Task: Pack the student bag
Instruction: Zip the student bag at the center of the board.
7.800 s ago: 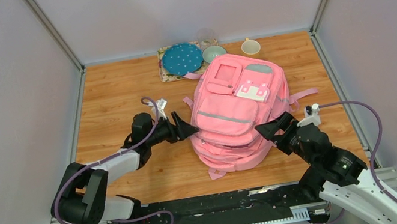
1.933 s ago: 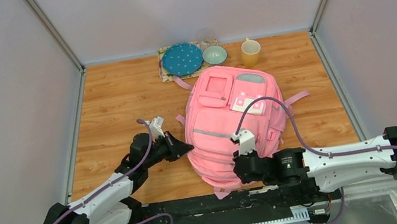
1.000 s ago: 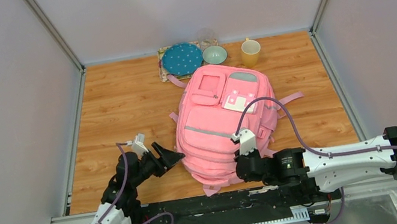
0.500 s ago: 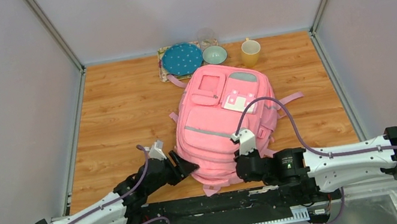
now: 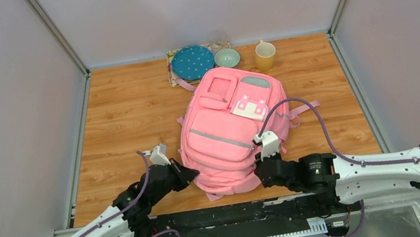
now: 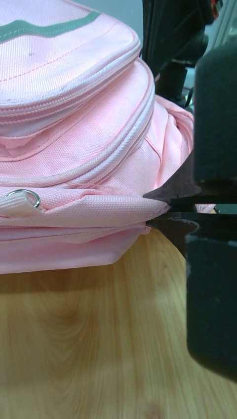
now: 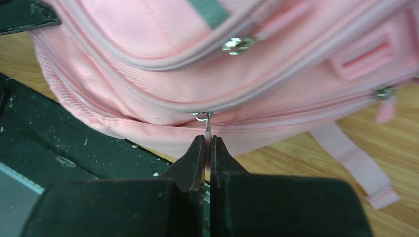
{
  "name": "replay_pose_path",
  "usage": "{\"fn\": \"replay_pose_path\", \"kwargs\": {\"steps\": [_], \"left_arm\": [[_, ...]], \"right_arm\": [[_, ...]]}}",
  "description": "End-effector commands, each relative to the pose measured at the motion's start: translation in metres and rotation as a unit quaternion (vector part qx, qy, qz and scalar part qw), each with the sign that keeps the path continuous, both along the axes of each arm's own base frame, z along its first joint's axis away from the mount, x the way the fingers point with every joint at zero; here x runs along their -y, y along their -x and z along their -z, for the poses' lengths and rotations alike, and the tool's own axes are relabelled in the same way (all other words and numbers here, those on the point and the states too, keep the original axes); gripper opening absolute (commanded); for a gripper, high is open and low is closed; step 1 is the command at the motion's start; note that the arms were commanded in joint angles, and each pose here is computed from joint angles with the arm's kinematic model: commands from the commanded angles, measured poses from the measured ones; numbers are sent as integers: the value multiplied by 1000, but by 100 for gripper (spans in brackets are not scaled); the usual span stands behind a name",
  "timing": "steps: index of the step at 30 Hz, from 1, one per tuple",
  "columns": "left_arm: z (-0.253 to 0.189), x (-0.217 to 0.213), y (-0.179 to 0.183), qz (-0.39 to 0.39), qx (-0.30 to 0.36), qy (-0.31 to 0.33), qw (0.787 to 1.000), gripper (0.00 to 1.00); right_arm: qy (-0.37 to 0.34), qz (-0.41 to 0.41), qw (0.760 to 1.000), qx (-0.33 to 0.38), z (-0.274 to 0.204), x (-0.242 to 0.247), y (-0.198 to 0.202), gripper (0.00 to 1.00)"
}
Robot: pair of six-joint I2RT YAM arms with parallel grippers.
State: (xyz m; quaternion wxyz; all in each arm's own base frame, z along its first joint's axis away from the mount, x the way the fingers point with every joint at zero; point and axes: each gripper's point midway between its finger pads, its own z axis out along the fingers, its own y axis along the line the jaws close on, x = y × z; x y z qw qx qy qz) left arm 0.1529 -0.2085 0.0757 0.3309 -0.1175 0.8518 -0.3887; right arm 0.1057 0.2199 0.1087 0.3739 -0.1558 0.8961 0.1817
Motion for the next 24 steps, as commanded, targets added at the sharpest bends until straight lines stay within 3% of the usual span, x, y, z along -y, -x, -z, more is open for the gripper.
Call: {"fn": "replay_pose_path", "kwargs": {"steps": [1,11,16,24], "left_arm": [[13,-46,-15,-35,27,-126,991,0],[14,-29,4,56,10,-115,992,0],[15,-30,10,64,5,-113,992,0],[15,-8,23,111,4,-47,993,0]], "right_arm": [[40,64,995,61,-15,42,-31,0],[38,132,984,110,-44,67,-79,0],[31,193,973,125,-51,82,-108,0],[8,233,966,113,-58,88,-125,0]]}}
